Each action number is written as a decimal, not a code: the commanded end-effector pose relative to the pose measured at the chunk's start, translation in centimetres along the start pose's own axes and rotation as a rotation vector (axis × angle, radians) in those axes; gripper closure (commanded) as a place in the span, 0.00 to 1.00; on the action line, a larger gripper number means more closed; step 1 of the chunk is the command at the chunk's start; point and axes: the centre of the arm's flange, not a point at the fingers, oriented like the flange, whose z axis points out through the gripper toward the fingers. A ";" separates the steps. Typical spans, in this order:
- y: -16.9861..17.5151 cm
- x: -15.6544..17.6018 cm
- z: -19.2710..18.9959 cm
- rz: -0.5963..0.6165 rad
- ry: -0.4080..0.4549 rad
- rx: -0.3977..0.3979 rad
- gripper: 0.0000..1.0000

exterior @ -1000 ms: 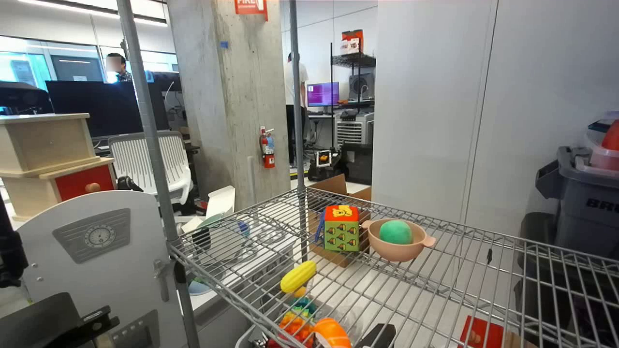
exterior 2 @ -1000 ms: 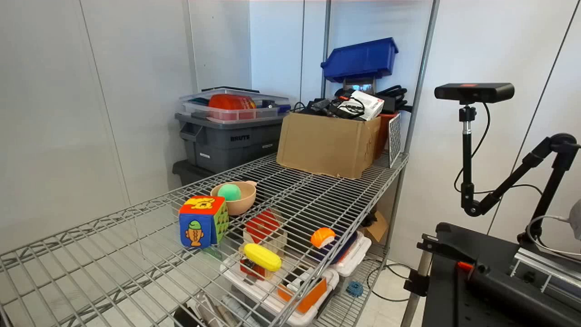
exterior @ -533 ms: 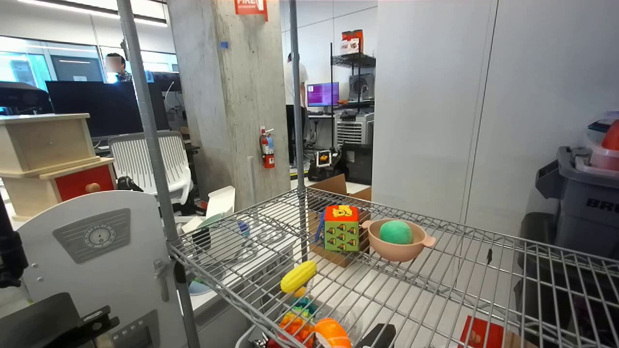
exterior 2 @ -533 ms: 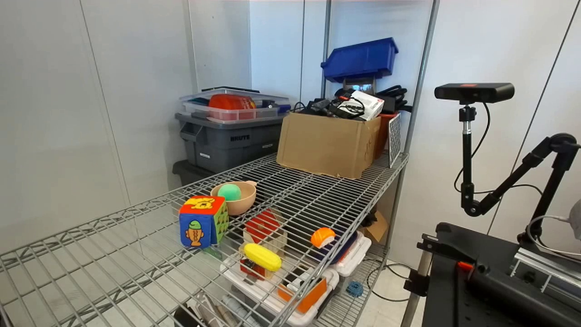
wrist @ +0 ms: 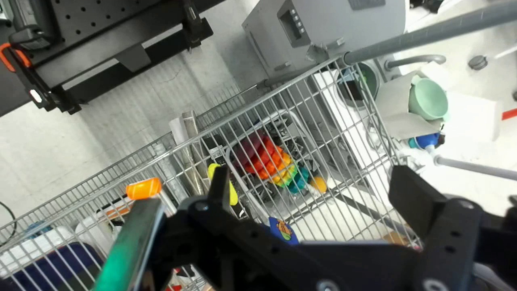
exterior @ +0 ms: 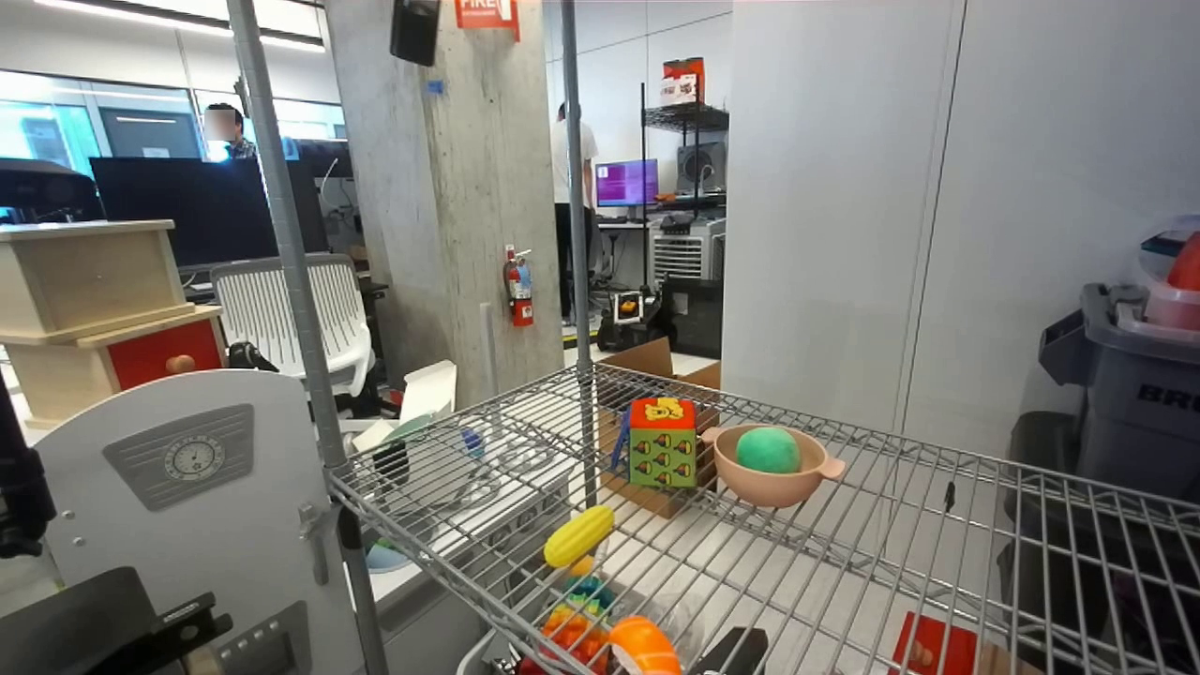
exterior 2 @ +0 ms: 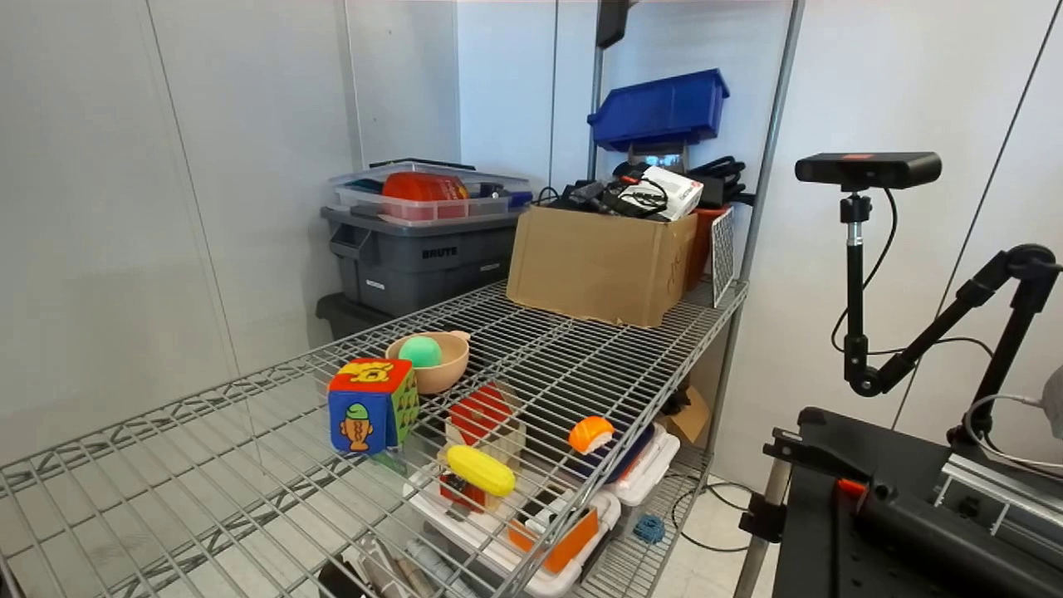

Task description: Remove the green object from the bowl

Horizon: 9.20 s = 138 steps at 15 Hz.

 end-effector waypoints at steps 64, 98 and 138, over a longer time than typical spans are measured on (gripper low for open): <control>4.3 41.7 24.9 1.724 0.322 0.123 0.00; 4.4 41.9 28.2 1.928 0.266 0.093 0.93; 12.6 39.1 18.7 1.845 0.013 -0.265 0.98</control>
